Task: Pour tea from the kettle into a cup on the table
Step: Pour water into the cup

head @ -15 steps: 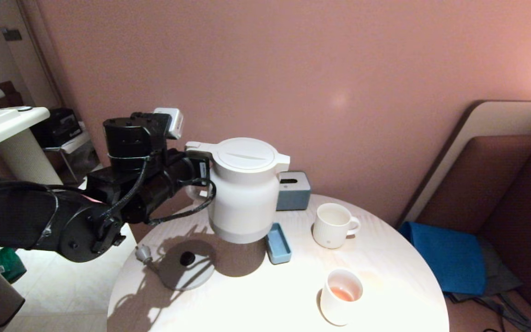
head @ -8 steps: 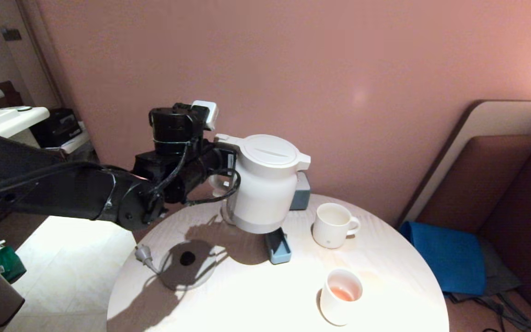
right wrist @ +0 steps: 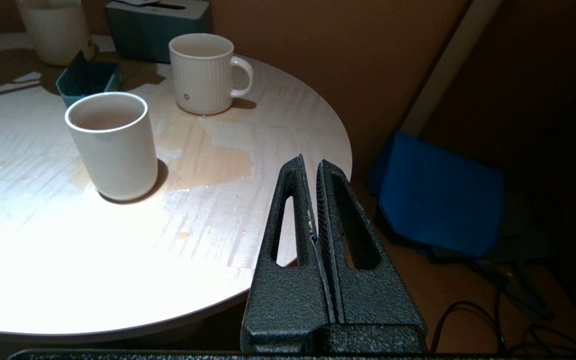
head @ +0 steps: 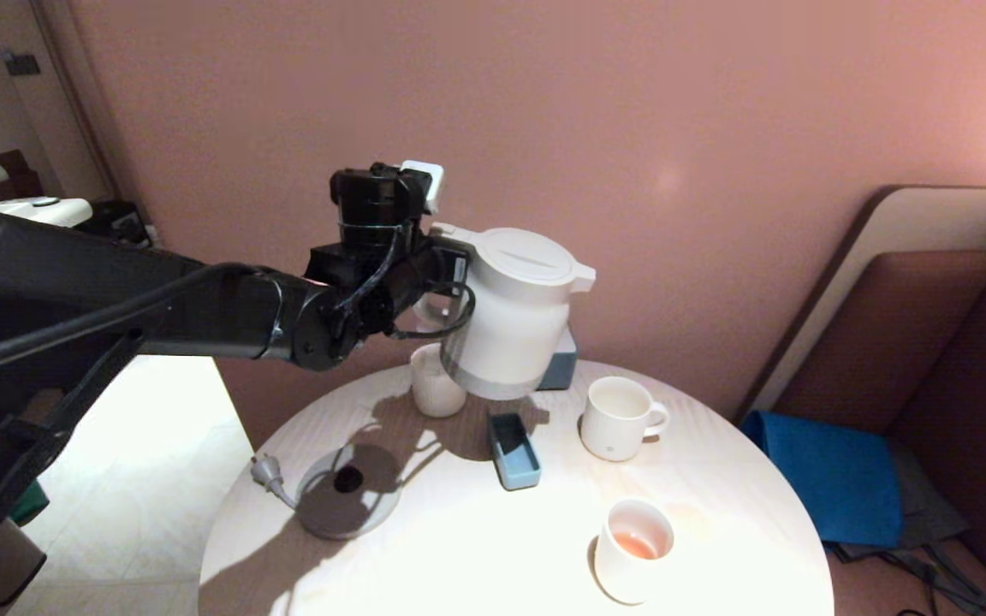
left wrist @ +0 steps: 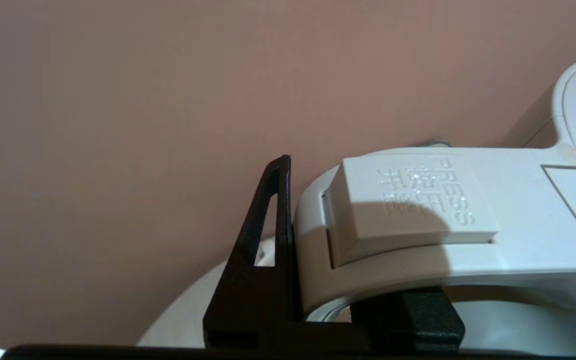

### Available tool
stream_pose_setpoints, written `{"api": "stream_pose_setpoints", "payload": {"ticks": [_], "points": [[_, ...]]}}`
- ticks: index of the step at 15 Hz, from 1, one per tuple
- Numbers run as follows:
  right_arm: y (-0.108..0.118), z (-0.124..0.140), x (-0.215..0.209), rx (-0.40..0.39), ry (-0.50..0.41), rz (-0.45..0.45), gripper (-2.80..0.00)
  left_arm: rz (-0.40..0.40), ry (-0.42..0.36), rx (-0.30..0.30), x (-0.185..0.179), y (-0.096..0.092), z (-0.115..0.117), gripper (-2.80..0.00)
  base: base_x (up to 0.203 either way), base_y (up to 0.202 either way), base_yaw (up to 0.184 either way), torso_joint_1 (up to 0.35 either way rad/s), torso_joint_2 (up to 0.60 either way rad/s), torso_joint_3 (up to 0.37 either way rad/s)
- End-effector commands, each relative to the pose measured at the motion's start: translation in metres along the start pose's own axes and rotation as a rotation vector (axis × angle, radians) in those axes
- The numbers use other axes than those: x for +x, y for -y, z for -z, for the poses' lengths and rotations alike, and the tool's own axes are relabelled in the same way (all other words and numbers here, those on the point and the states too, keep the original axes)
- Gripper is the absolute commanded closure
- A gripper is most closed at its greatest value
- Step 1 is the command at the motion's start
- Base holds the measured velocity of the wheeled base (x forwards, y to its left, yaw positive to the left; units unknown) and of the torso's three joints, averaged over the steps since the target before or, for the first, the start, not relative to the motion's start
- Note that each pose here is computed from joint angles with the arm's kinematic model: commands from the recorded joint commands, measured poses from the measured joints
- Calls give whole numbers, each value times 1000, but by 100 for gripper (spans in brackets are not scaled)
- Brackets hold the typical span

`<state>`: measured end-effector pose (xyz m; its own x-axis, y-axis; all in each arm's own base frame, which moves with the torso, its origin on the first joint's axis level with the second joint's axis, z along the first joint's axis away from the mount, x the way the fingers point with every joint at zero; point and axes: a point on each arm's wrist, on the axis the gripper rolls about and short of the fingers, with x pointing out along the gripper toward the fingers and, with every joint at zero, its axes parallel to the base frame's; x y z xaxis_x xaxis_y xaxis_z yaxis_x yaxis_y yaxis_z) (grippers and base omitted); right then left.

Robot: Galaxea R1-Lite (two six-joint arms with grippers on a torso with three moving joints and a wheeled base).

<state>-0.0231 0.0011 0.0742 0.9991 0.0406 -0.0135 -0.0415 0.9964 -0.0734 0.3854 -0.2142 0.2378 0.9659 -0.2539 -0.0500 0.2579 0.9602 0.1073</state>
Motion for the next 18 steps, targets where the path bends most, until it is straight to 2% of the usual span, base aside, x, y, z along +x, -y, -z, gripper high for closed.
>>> {"api": "stream_pose_setpoints", "payload": {"ticks": [1,5,8,14,18], "points": [[0,0,0,-1,-2,-1,0,-17,-10,32,19,10,8,0,0,0,0,0,0,0],[0,0,0,-1,-2,-1,0,-21,-19,104,34,26,14,0,0,0,0,0,0,0],[0,0,0,-1,-2,-1,0,-5,-25,117,39,40,12,0,0,0,0,0,0,0],[0,0,0,-1,-3,-1,0,37,-33,227,42,71,23,0,0,0,0,0,0,0],[0,0,0,-1,-2,-1,0,42,-39,255,43,74,28,0,0,0,0,0,0,0]]}}
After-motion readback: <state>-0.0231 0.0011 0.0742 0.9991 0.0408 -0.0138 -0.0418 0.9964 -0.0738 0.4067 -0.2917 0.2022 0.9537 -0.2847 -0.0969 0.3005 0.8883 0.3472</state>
